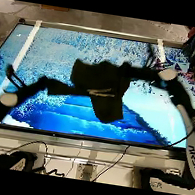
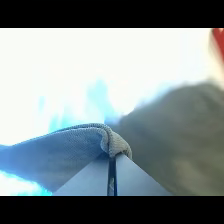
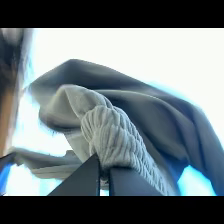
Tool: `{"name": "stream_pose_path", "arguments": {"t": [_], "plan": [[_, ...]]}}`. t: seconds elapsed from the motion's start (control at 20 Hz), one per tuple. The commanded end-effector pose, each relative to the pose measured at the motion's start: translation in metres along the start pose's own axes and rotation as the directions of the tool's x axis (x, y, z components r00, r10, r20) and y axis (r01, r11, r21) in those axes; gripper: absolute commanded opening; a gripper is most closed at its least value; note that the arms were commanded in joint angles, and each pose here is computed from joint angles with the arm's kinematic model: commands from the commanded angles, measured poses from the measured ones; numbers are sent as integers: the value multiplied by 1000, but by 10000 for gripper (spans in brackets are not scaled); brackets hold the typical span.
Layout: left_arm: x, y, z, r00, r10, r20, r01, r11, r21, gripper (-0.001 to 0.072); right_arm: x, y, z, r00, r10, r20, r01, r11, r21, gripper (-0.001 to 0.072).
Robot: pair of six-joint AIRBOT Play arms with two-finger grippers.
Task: Fold the clothes and pants, and hang the long-sleeved shirts on hangers.
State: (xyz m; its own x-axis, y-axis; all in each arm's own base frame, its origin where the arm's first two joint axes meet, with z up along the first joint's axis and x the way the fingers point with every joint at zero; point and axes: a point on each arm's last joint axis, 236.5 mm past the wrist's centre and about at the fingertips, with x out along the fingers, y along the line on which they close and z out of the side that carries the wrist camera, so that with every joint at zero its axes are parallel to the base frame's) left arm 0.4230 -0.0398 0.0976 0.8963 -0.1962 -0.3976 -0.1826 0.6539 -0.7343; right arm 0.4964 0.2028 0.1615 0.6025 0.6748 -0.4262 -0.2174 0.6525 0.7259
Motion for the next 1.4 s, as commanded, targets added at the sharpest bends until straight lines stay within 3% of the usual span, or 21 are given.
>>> {"name": "stream_pose_path", "arguments": {"t": [0.0, 0.2, 0.35, 0.55, 0.7, 0.8, 1.05, 1.2, 1.35], "plan": [[-2, -42, 121, 987, -54, 148, 39, 994, 102, 14, -80, 2, 113, 966, -50, 255, 60, 998, -30, 36], [-42, -105, 225, 960, -164, 226, 102, 959, 264, 15, -193, 5, 183, 900, -120, 418, 164, 984, -71, 36], [-57, -119, 209, 978, -179, 110, 114, 891, 440, 16, -220, -12, 152, 941, -197, 274, 224, 972, -73, 38], [-54, -49, 164, 990, 115, -79, -42, 787, 616, 16, -229, -80, 95, 898, -440, 34, 441, 896, -54, 38], [-75, 21, 191, 918, 396, 23, -320, 704, 634, 16, -232, -111, 83, 853, -521, -15, 520, 853, -38, 39], [-92, 53, 204, 858, 510, 64, -420, 622, 661, 16, -231, -121, 78, 842, -539, -35, 538, 842, -28, 38], [-94, 112, 169, 771, 635, -49, -412, 556, 722, 17, -226, -169, 54, 779, -612, -134, 617, 787, -1, 39], [-92, 151, 133, 708, 692, -138, -396, 552, 733, 17, -218, -208, 44, 736, -655, -171, 666, 746, 13, 38], [-90, 172, 108, 676, 710, -198, -361, 553, 751, 17, -199, -238, 57, 739, -666, -99, 672, 740, 39, 39]]}}
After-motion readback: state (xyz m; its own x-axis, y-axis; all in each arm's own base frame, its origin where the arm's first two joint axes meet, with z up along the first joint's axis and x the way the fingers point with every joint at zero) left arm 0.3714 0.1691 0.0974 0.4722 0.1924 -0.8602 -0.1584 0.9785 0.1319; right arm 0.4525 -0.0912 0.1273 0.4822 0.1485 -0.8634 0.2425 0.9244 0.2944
